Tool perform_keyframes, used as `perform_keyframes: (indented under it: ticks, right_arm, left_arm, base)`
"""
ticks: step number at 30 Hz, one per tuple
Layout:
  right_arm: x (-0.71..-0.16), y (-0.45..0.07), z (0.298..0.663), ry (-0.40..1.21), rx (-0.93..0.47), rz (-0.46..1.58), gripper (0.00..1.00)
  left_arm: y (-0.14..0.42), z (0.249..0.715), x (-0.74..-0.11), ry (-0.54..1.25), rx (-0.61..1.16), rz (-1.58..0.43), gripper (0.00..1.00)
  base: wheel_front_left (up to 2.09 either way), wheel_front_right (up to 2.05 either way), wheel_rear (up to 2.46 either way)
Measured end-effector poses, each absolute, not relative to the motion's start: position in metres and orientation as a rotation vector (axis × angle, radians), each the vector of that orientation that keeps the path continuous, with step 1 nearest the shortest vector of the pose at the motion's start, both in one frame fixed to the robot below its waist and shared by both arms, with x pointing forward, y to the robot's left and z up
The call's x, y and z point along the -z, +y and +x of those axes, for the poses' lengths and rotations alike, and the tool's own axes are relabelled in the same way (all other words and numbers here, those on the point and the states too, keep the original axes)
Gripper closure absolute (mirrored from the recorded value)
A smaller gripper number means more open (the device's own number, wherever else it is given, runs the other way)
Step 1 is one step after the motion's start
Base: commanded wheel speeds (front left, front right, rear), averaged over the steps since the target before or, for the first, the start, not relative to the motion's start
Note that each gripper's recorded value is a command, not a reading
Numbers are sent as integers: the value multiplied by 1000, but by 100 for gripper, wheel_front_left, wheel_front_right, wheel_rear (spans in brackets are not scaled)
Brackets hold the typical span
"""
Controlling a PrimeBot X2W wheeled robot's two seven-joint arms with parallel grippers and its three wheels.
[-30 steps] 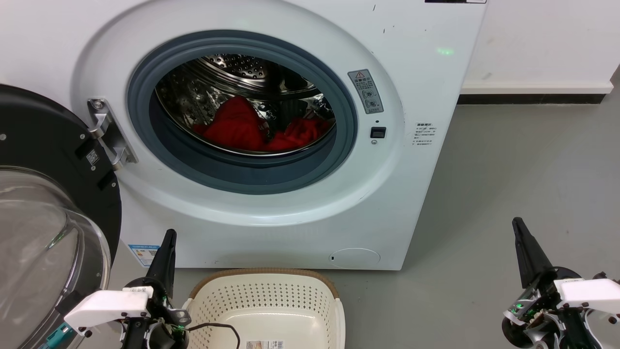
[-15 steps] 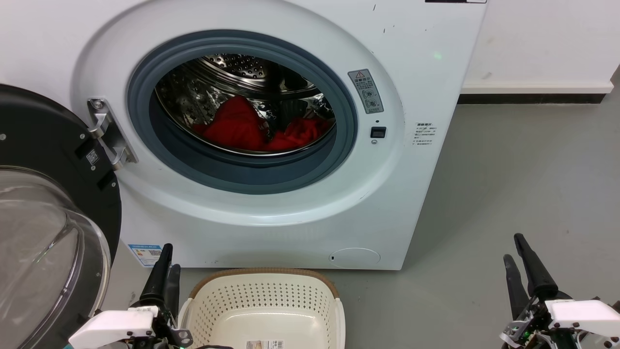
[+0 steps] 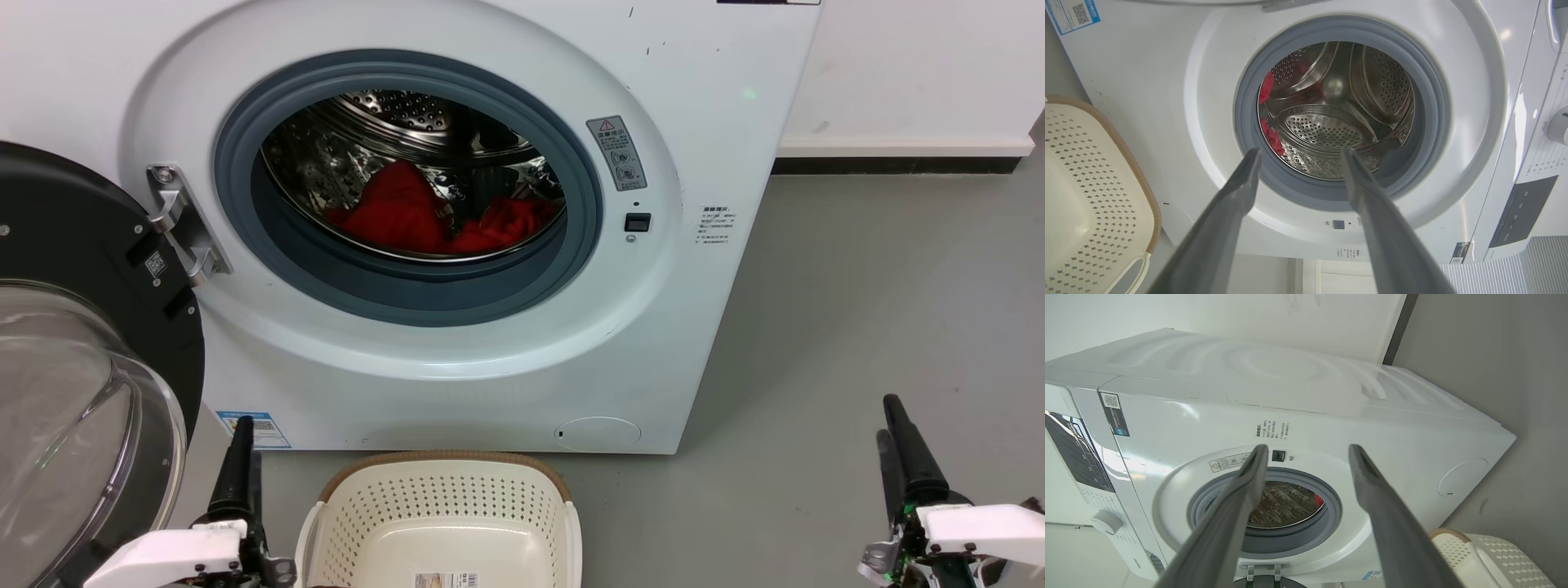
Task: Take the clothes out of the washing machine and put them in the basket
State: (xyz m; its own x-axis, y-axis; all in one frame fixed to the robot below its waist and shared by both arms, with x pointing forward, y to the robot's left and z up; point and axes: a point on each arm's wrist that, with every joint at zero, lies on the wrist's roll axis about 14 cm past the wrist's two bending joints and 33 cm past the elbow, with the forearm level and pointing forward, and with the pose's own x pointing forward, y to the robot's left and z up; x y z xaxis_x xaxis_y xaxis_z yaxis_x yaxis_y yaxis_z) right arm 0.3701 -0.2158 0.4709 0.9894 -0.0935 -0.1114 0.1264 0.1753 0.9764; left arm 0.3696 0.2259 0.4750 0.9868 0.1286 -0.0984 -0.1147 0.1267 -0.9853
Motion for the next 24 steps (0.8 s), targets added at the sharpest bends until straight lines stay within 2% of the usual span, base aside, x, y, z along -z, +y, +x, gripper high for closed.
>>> perform_keyframes:
  ticks: [9, 15, 24]
  right_arm:
    - [-494, -230, 374, -40, 142, 1111, 0]
    - [-529, -212, 382, -95, 36, 831, 0]
    - [-553, -204, 383, -160, -7, 627, 0]
  left_arm:
    - [249, 369, -487, -70, -230, -1271, 0]
    - [258, 371, -499, -108, -245, -1187, 0]
    - [256, 372, -520, -136, -236, -980, 0]
  base:
    - [0, 0, 0]
    - [0, 0, 0]
    - [0, 0, 0]
